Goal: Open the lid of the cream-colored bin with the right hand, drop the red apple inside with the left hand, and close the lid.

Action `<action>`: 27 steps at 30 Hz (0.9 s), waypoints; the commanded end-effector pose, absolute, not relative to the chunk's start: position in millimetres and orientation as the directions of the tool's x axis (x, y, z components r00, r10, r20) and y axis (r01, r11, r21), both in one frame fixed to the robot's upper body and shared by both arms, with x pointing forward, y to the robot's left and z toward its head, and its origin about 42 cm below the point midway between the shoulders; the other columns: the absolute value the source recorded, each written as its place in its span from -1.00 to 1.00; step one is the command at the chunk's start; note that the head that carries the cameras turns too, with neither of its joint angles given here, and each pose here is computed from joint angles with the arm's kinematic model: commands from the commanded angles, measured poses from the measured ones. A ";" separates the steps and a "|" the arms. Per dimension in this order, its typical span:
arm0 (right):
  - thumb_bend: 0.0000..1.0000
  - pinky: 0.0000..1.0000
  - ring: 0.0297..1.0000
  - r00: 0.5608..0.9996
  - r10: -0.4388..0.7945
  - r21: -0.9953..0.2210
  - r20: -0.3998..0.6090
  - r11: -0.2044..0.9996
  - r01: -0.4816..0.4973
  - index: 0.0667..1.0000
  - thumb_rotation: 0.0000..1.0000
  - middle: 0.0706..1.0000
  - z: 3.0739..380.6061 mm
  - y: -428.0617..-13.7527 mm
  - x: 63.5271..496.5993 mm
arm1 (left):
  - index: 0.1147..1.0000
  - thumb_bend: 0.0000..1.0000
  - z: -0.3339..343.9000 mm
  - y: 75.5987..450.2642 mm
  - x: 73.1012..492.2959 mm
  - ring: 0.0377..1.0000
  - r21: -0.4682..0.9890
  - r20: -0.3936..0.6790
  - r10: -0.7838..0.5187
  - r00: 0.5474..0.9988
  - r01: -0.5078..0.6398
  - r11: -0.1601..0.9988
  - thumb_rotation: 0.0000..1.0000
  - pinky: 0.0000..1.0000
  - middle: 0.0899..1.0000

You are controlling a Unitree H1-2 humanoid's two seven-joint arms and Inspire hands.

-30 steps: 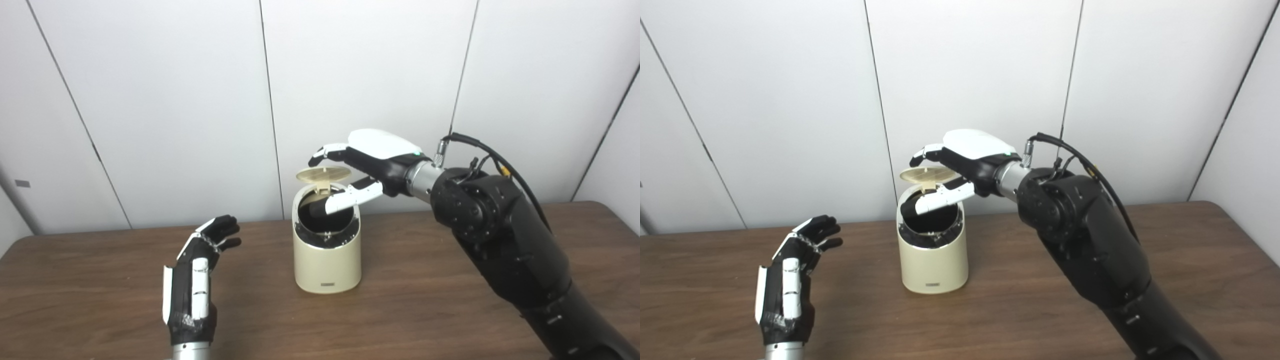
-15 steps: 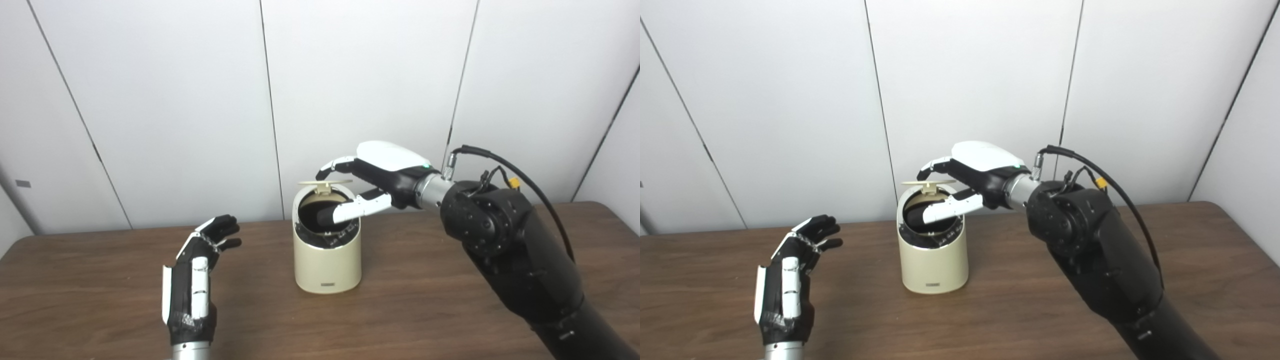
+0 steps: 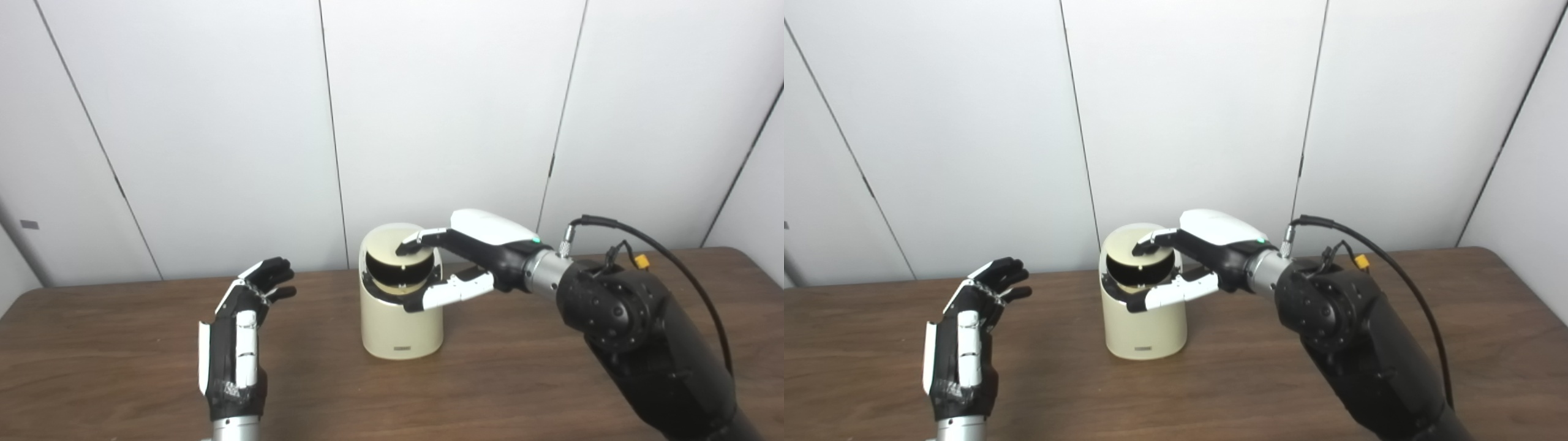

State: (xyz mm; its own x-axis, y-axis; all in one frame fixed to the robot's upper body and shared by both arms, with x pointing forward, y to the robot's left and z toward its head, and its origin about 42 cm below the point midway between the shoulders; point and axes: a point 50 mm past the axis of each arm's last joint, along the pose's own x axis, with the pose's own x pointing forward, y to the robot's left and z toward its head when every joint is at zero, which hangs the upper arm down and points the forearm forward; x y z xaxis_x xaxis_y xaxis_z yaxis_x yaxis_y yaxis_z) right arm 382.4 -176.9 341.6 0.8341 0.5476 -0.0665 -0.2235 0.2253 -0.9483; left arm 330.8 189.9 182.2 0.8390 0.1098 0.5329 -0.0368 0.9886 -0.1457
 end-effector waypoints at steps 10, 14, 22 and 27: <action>0.73 0.76 0.87 0.842 0.539 -0.978 0.020 0.184 -0.095 0.69 0.68 0.84 326.1 -175.1 381.8 | 0.39 -0.02 206.4 187.1 332.7 0.46 -0.164 0.598 0.125 0.791 -0.032 0.986 0.65 0.33 0.45; 0.71 0.77 0.88 0.844 0.535 -0.984 0.036 0.165 -0.063 0.70 0.64 0.84 312.4 -174.7 385.3 | 0.38 -0.04 207.3 188.0 334.8 0.45 -0.161 0.602 0.131 0.788 -0.040 0.986 0.65 0.30 0.45; 0.66 0.90 0.94 0.857 0.512 -0.995 0.064 0.097 0.016 0.77 0.58 0.86 299.2 -168.9 390.1 | 0.37 -0.07 209.2 186.8 335.4 0.45 -0.164 0.602 0.140 0.786 -0.050 0.985 0.67 0.30 0.45; 0.59 0.95 0.91 0.846 0.527 -0.993 0.083 -0.022 0.112 0.71 0.51 0.82 302.1 -159.3 388.0 | 0.37 -0.03 209.5 184.6 337.3 0.46 -0.161 0.599 0.138 0.789 -0.051 0.986 0.68 0.31 0.46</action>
